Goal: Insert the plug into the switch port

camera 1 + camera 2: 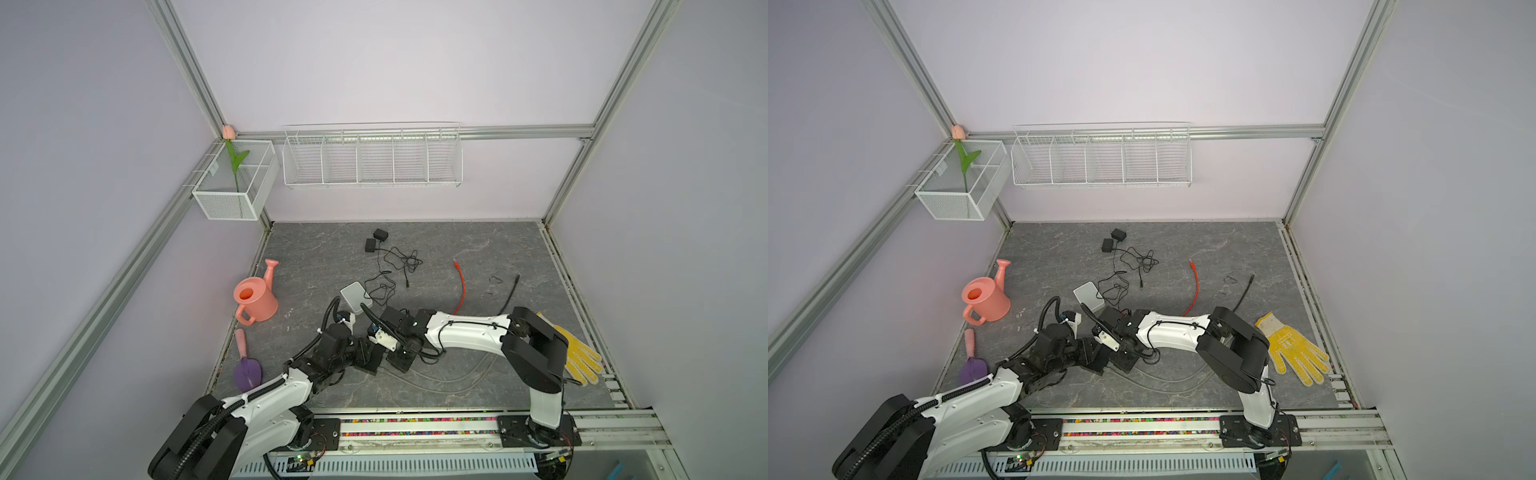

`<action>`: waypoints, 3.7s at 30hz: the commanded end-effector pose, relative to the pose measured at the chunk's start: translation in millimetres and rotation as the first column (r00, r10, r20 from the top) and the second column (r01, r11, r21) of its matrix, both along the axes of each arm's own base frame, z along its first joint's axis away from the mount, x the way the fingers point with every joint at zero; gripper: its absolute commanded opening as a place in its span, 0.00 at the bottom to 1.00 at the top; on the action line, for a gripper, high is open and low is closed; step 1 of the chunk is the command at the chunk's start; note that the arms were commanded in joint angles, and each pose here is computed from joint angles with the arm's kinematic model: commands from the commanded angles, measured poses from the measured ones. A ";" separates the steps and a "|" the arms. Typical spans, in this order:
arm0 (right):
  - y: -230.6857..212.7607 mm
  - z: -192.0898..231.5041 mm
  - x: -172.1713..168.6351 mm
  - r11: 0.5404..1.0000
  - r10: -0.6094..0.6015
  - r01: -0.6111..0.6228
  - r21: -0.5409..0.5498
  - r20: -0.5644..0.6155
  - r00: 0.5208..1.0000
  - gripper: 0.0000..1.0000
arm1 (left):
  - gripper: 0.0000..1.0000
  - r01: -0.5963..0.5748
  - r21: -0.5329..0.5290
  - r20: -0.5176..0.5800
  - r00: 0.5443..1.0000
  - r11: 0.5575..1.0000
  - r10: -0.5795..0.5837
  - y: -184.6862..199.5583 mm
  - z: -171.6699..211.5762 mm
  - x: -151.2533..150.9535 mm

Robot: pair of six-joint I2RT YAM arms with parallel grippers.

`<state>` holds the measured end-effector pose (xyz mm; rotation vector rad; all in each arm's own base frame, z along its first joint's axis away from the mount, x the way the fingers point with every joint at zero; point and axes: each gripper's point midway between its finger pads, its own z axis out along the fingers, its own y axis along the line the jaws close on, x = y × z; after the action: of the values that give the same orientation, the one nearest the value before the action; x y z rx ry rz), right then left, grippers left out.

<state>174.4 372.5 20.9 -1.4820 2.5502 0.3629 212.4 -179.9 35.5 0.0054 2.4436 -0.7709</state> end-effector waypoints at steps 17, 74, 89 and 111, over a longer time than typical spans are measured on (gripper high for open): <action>13.4 4.3 17.4 0.983 -0.091 0.068 0.173 0.131 0.987 0.23 | 0.58 -0.160 0.110 0.038 0.987 0.981 0.157 39.9 57.5 32.2; -102.8 77.6 185.5 0.772 -0.632 0.593 0.228 0.187 0.752 0.46 | 0.86 -0.088 0.498 -0.177 0.963 0.862 0.201 37.6 -24.6 163.7; -109.3 82.6 186.9 0.771 -0.634 0.591 0.237 0.192 0.749 0.46 | 0.87 -0.041 0.480 -0.268 0.944 0.877 0.191 57.5 -34.8 148.2; -71.6 53.1 236.7 0.796 -0.605 0.590 0.134 0.145 0.783 0.48 | 0.48 0.023 0.508 -0.362 0.913 0.861 0.189 35.2 -73.8 128.6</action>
<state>410.1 303.6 82.7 -0.5517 2.5930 0.2325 397.8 -137.8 20.8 -0.0797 2.7145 -0.0268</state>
